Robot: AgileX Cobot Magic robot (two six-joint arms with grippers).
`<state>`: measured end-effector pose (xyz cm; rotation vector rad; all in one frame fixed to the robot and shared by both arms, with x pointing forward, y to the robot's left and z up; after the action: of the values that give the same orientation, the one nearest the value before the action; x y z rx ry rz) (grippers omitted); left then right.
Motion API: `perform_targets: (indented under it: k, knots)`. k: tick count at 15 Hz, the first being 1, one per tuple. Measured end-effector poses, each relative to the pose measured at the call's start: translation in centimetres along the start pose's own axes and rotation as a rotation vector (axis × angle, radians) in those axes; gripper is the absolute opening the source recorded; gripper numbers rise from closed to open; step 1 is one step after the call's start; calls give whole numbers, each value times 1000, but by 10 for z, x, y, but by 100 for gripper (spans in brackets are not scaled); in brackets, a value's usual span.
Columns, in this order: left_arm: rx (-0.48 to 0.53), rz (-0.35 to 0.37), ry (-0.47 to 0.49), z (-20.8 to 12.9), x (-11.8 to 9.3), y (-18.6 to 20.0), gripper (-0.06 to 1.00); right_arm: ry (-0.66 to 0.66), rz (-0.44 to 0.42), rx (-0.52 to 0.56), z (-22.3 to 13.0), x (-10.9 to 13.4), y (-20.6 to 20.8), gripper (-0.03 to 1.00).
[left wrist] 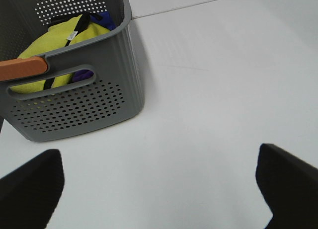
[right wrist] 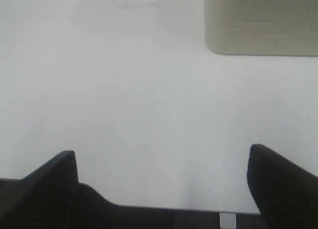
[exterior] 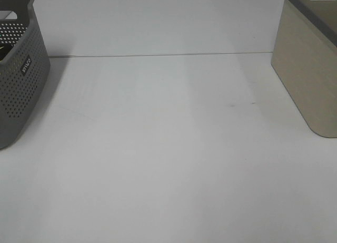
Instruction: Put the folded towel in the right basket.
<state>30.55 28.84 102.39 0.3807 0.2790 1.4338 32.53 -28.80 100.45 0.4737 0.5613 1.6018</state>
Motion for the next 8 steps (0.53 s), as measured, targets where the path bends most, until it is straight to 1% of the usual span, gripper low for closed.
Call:
perform_targets:
  k: [2, 4, 8]
  knots:
    - [0, 0, 0, 0, 0, 0, 99, 6, -7, -113, -1, 1, 15, 86]
    - [0, 0, 0, 0, 0, 0, 99, 12, -12, -185, -2, 1, 25, 86]
    - [0, 0, 0, 0, 0, 0, 99, 17, -13, -191, -2, 1, 26, 86]
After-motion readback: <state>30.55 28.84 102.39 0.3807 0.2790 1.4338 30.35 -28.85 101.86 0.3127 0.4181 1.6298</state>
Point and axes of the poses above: a point on each arm's last joint axis where the gripper is mounted, y pointing back along that axis away from the gripper, x along the wrist's bending axis when the last joint is at zero, z = x × y, the point moved 8 cm from there along -y, pointing out along that axis toward the gripper, and after that the axes turned 3 degrees about y, right-handed, at the moved point
